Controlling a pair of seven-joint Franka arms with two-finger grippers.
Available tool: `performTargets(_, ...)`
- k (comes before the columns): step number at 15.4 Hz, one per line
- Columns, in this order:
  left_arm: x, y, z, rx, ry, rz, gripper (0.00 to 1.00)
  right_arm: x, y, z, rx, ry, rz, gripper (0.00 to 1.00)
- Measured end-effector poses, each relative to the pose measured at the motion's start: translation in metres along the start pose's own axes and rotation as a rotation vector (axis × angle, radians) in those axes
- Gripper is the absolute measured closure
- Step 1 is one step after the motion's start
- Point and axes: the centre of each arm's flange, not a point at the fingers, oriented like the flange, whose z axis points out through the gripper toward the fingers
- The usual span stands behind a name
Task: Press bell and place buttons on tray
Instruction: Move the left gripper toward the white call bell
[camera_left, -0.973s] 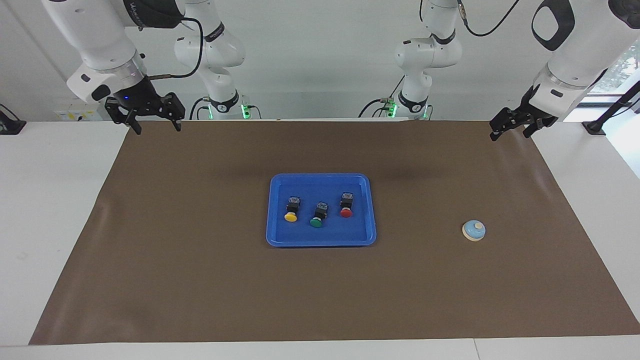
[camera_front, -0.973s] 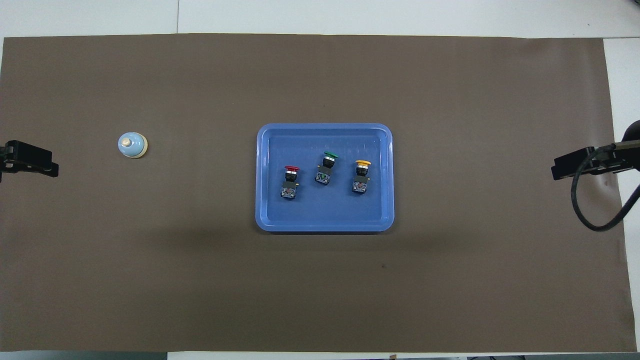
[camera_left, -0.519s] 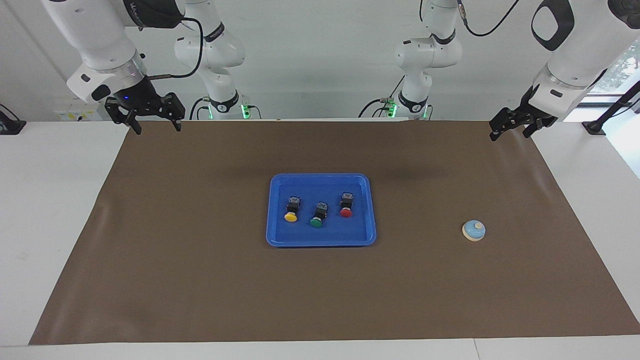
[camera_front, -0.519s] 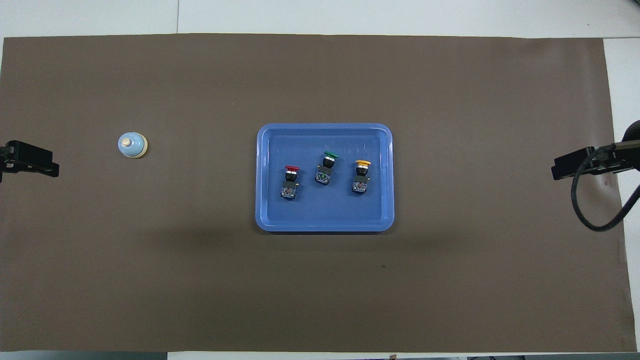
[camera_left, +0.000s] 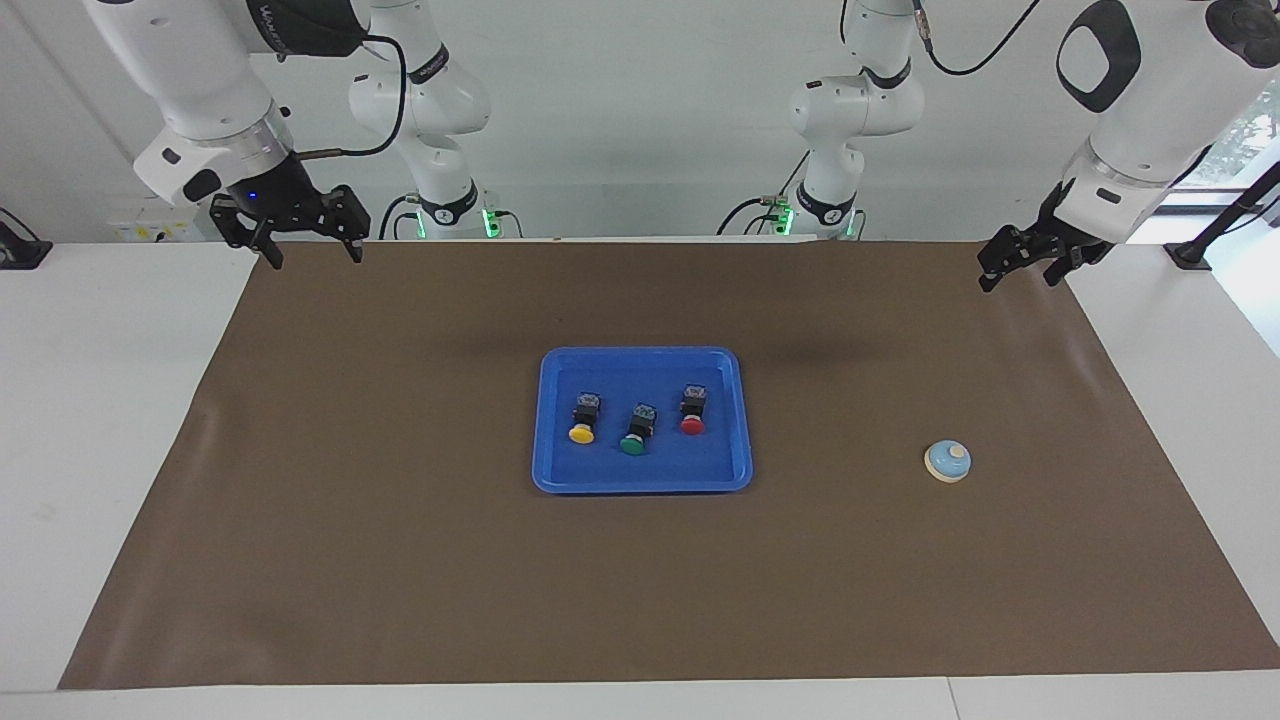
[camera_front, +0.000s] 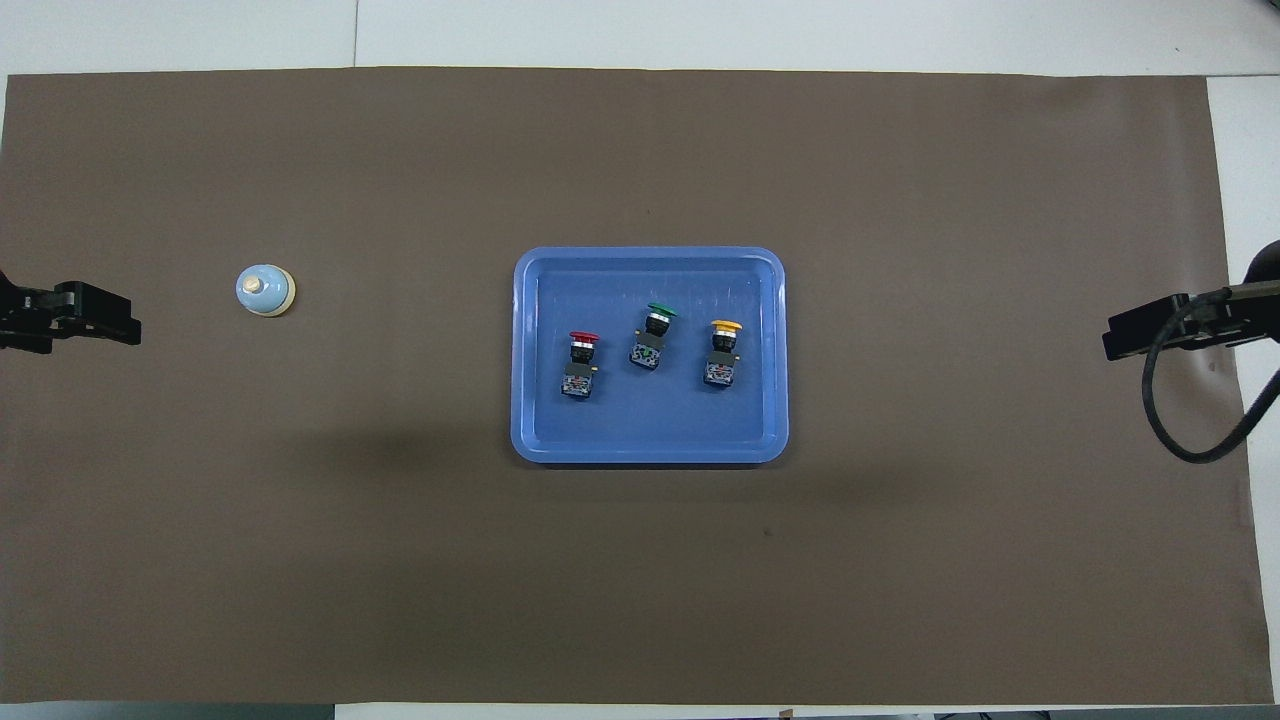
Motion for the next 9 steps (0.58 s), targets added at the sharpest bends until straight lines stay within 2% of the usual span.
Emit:
performTargets(6, 0.017, -0.001, 0.039, 0.001, 0.016, -0.084, 0.91, 0.000, 0.000, 0.000, 0.000, -0.001, 0.000, 0.00)
performTargets(7, 0.025, 0.000, 0.054, 0.003, 0.010, -0.084, 0.99, 0.000, 0.000, 0.000, 0.000, -0.001, 0.000, 0.00)
performTargets(9, 0.046, 0.003, 0.091, 0.005, 0.013, -0.084, 0.99, 0.000, 0.000, 0.000, 0.000, -0.001, 0.000, 0.00)
